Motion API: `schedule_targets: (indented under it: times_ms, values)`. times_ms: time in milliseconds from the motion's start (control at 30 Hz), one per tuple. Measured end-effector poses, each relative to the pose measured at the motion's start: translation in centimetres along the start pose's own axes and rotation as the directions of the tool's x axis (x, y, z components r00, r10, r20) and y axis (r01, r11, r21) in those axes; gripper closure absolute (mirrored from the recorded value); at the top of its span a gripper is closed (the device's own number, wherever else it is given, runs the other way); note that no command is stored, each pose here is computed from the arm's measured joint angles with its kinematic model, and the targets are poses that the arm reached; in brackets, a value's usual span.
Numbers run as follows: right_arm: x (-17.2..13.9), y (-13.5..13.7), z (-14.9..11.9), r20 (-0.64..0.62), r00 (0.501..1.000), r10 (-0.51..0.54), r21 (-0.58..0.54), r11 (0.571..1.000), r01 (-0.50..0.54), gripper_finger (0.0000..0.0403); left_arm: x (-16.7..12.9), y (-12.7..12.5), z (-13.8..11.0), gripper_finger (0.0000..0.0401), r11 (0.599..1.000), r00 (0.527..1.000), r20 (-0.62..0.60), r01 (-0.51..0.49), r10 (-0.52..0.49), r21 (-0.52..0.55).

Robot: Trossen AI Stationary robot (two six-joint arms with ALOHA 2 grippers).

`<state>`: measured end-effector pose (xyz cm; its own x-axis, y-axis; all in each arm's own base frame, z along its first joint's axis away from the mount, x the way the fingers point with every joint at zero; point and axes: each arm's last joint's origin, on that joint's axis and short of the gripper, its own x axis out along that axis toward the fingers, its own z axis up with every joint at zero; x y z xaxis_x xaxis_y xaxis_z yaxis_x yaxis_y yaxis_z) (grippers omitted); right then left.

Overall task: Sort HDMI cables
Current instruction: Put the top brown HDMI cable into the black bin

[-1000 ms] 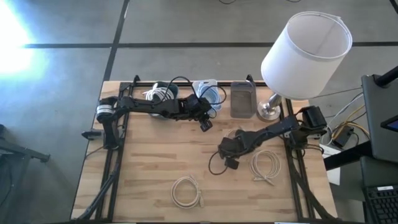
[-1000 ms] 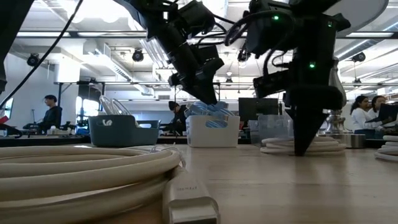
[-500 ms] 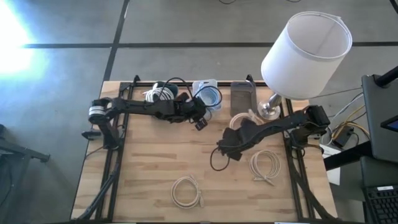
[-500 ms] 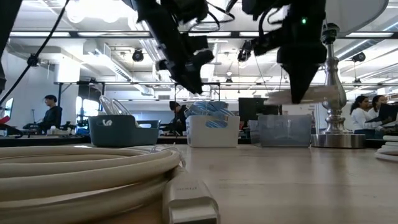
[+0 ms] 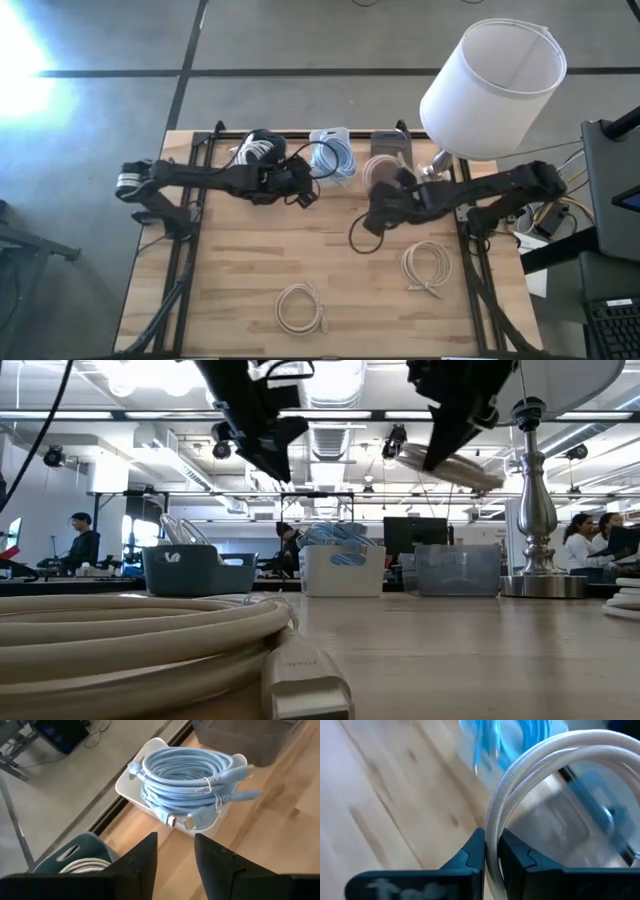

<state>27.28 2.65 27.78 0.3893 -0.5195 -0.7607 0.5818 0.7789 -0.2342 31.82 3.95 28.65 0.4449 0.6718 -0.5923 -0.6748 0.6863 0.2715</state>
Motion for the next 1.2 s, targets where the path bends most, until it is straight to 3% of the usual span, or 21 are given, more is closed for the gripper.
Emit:
schedule_targets:
  times_ms: [300, 433, 667, 867, 967, 1100, 1200]
  values:
    - [4.3, -3.5, -1.2, 0.248, 0.967, 0.056, 0.038, 0.997, -0.067, 0.0374, -1.4, 1.4, -1.3, 0.0268, 0.998, 0.999, 0.042, -0.009, 0.011, -0.065]
    - [6.2, -5.2, -2.1, 0.247, 0.968, 0.047, 0.077, 0.995, -0.068, 0.0374, -1.6, 1.8, -1.9, 0.0268, 0.997, 0.999, 0.047, -0.010, 0.014, -0.077]
    - [8.6, -7.6, -3.4, 0.180, 0.983, -0.045, 0.141, 0.990, 0.019, 0.0374, -2.0, 2.3, -2.2, 0.0268, 0.995, 0.998, 0.066, -0.008, 0.015, -0.097]
    - [9.4, -8.5, -3.8, 0.153, 0.985, -0.076, 0.111, 0.992, 0.059, 0.0374, -1.9, 2.3, -2.2, 0.0268, 0.995, 0.998, 0.067, -0.008, 0.014, -0.098]
    - [9.3, -8.4, -3.2, 0.205, 0.979, -0.023, 0.073, 0.997, 0.008, 0.0374, -1.9, 2.3, -2.2, 0.0268, 0.995, 0.998, 0.067, -0.007, 0.013, -0.098]
    - [9.0, -7.9, -2.1, 0.304, 0.944, 0.126, -0.020, 0.992, -0.126, 0.0374, -1.9, 2.3, -2.2, 0.0268, 0.995, 0.997, 0.072, -0.004, 0.012, -0.103]
    - [9.1, -8.1, -1.7, 0.353, 0.920, 0.169, -0.010, 0.984, -0.176, 0.0374, -1.9, 2.3, -2.2, 0.0268, 0.995, 0.997, 0.072, -0.004, 0.011, -0.103]
